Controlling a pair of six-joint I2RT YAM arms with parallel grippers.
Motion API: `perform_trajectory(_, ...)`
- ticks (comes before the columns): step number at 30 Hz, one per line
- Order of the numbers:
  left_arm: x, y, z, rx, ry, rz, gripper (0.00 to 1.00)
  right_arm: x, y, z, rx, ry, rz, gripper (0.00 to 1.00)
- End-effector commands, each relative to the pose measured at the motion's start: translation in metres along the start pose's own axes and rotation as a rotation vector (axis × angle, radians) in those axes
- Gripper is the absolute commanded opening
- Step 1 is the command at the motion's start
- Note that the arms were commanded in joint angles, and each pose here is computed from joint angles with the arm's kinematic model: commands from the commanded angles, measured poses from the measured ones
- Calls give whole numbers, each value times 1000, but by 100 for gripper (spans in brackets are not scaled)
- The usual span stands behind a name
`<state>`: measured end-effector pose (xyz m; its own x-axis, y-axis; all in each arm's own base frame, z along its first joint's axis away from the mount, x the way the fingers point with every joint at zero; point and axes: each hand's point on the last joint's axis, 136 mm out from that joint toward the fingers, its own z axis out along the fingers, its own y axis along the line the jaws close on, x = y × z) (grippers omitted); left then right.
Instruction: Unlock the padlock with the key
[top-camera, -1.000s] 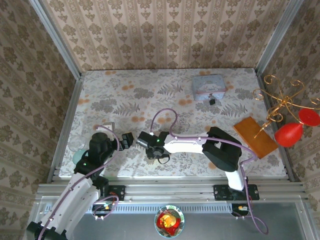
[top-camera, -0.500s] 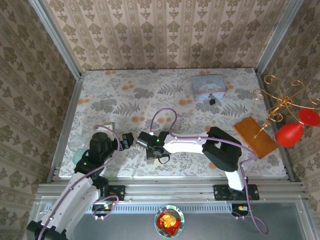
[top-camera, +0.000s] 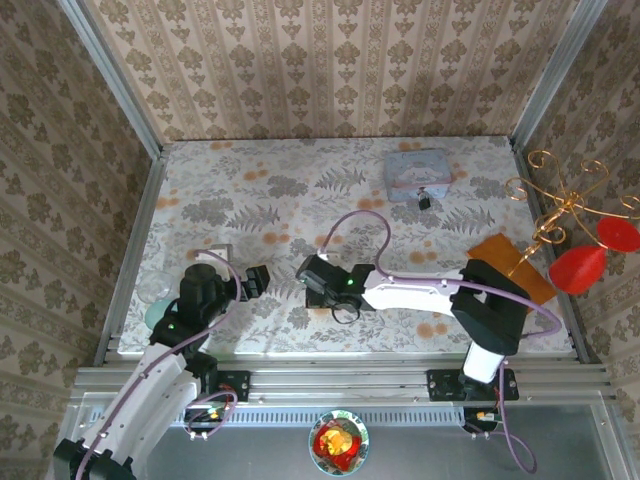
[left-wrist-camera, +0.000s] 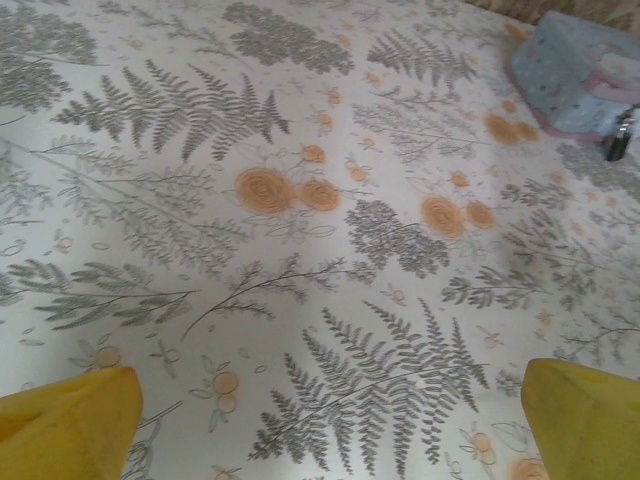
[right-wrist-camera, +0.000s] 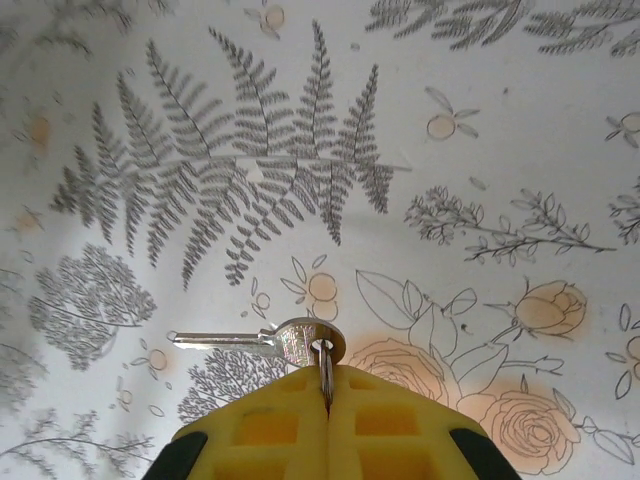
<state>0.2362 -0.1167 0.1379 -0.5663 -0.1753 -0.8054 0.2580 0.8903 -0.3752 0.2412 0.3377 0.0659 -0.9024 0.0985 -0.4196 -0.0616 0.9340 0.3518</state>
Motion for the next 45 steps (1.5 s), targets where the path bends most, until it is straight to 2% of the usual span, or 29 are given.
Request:
perform_trajectory(1, -2, -25, 2, 148, -9, 3, 96, -21, 7, -14, -124, -58, 162, 0)
perform_trajectory(6, -3, -61, 0, 361, -2, 4, 88, -32, 20, -30, -298, -107, 334, 0)
perform_trajectory(9, -3, -73, 0, 438, -2, -22, 85, -35, 24, -33, -354, -119, 397, 0)
perform_trajectory(15, -10, -87, 5, 532, 14, -210, 77, -38, 36, -33, -447, -124, 483, 0)
perform_trajectory(18, -7, -83, 12, 482, 44, -326, 76, -39, 42, -33, -470, -128, 483, 0)
perform_trajectory(21, 0, -88, 12, 474, 63, -363, 72, -35, 41, -31, -467, -115, 477, 0)
perform_trajectory(39, 22, -93, 19, 421, 135, -340, 53, -19, 57, -33, -515, -49, 433, 0)
perform_trajectory(45, 24, -92, 24, 417, 150, -357, 40, -18, 61, -33, -525, -49, 433, 0)
